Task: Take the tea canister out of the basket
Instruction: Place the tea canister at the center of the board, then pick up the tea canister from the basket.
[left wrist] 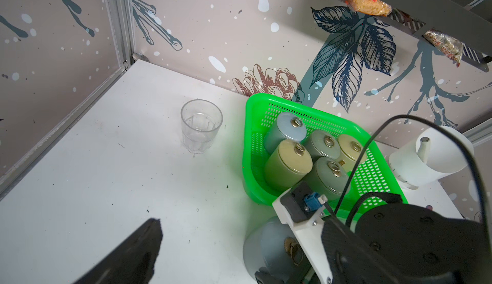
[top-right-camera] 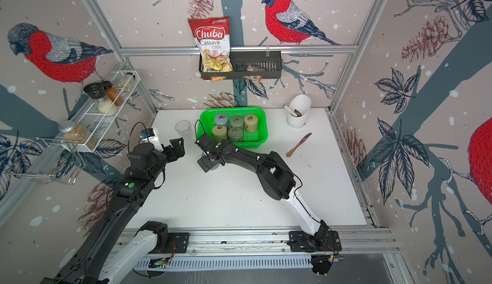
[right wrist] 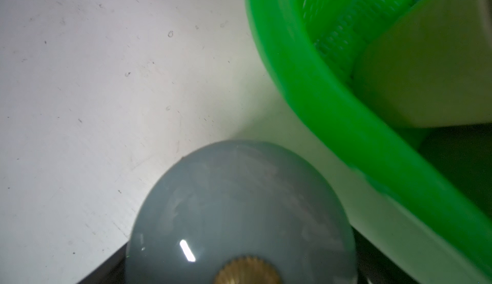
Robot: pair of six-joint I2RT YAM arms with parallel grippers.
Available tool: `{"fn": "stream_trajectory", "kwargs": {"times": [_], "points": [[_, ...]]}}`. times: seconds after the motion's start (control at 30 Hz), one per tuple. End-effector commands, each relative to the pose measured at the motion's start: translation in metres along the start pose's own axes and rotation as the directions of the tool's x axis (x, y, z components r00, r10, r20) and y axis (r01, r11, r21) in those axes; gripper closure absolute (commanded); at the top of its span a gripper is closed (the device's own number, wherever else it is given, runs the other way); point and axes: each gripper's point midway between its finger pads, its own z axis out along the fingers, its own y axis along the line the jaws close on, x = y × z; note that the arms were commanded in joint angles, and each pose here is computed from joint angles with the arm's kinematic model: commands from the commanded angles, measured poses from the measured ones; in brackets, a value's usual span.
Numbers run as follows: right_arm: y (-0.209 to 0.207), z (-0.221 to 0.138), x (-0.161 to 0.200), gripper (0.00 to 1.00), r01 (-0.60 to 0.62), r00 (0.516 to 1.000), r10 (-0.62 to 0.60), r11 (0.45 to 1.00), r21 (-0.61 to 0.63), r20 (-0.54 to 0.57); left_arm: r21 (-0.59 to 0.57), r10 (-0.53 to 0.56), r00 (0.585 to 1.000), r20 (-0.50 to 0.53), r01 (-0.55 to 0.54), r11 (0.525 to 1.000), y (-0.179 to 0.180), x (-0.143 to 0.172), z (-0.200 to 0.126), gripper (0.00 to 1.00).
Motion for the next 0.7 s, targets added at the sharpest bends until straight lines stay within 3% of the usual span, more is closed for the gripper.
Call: {"fn": "stream_trajectory", "kwargs": {"times": [0.0, 0.27, 0.4, 0.53, 0.67], "points": [[0.002, -0.016, -0.013, 0.01, -0.014, 0.999, 0.014, 1.0, -0.017, 0.046, 0.013, 0.002, 1.0, 0.021, -0.002, 1.0, -0.003, -0.006, -0.002, 0.02], [-0.003, -0.069, -0.033, 0.0, -0.049, 0.993, 0.053, 0.998, -0.038, 0.109, 0.03, -0.001, 0.999, 0.032, 0.0, 1.0, -0.007, -0.011, -0.004, 0.02], [-0.019, -0.117, -0.053, 0.01, -0.094, 0.97, 0.105, 0.994, -0.06, 0.218, 0.041, 0.005, 0.999, 0.033, -0.006, 0.999, -0.009, -0.012, -0.003, 0.02], [-0.068, -0.148, -0.063, 0.01, -0.176, 0.934, 0.172, 0.984, -0.016, 0.314, 0.07, 0.004, 1.0, 0.031, -0.006, 0.998, -0.015, -0.013, -0.002, 0.02], [-0.127, -0.133, -0.045, 0.01, -0.253, 0.941, 0.23, 0.965, 0.063, 0.249, 0.11, 0.001, 1.0, 0.026, -0.004, 0.994, -0.022, -0.013, 0.001, 0.02]]}}
